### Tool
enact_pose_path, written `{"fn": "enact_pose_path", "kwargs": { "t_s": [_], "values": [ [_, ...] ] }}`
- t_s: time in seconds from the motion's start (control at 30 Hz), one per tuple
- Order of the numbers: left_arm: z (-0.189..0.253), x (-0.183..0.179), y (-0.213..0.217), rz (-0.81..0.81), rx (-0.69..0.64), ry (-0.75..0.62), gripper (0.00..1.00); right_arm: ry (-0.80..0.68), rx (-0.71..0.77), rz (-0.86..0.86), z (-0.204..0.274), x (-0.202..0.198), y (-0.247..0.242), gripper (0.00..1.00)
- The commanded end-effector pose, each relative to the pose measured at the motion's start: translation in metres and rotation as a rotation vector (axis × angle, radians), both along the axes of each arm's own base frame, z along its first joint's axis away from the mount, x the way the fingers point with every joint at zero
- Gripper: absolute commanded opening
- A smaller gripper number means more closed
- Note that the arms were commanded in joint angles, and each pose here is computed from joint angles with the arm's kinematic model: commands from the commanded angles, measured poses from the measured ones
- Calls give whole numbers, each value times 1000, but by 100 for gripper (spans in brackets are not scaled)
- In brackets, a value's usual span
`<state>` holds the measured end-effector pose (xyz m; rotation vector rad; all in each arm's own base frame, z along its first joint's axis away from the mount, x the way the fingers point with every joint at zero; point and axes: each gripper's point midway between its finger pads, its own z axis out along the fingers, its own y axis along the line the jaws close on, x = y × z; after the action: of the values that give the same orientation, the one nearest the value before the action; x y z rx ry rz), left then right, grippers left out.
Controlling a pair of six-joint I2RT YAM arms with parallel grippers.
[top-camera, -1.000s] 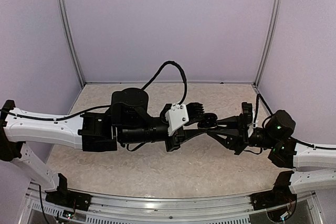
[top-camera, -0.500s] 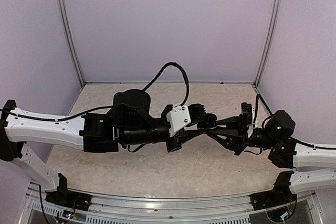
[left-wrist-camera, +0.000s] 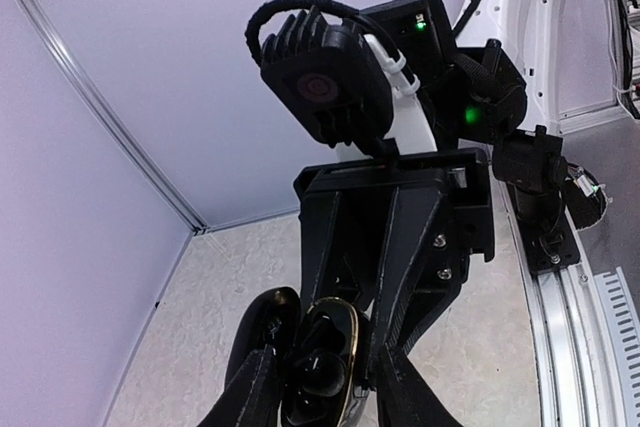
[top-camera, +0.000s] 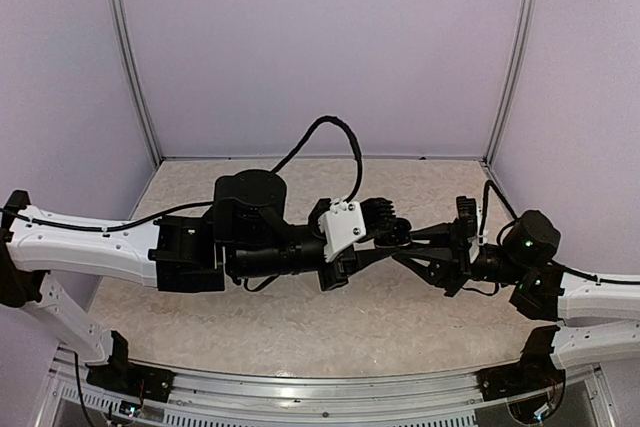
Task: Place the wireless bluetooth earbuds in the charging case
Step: Adjust the right earbud in the right side groove of the charging case.
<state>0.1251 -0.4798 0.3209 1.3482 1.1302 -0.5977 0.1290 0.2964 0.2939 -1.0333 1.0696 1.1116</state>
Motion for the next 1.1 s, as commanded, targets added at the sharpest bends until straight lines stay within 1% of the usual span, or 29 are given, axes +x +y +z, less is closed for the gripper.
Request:
{"fn": "enact_pose_path", "kwargs": {
  "t_s": [0.0, 0.7, 1.07],
  "values": [
    [26, -1, 2, 7, -49, -28, 35, -12, 7, -2, 8, 0, 3, 0],
    [7, 2, -4, 13, 9, -12, 33, -24, 12, 3, 12, -2, 2, 0],
    [7, 4, -6, 20, 13, -15, 26, -23, 7, 6, 11, -2, 2, 0]
  ]
}}
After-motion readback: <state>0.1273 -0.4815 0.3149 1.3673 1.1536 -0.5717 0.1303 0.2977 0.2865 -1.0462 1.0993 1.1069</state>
